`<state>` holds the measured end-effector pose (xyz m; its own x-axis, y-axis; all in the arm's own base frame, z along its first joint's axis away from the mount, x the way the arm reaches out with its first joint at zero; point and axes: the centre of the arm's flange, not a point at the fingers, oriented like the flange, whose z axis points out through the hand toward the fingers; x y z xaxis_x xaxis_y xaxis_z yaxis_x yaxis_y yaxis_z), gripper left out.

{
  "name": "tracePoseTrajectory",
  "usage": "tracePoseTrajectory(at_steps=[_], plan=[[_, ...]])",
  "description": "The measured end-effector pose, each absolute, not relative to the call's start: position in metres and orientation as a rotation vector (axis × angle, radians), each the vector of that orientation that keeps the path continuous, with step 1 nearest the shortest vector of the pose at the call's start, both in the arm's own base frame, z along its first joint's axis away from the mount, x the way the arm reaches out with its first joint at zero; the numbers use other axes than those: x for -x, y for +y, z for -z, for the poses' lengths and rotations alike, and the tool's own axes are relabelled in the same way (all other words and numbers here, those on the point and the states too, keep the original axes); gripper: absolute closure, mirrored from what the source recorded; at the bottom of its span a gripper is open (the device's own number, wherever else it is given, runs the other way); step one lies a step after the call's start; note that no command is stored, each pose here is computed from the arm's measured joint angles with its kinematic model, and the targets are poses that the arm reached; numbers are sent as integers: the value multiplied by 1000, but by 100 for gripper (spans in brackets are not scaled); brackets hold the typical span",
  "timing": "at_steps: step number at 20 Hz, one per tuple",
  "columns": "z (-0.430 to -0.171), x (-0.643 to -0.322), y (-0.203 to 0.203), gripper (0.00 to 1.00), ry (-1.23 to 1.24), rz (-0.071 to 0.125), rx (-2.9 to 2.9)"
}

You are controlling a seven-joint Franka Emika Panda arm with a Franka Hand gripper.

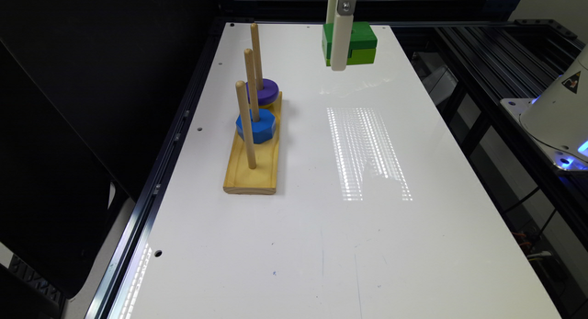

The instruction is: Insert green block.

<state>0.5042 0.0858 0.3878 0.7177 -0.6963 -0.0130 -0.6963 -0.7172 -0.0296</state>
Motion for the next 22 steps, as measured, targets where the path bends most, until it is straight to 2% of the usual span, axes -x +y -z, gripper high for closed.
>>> tracePoseTrajectory(at_steps=[11,22], plan=[[-388,-505,86,100,1169,1,2880],[-389,-507,86,100,1166,23,2872]])
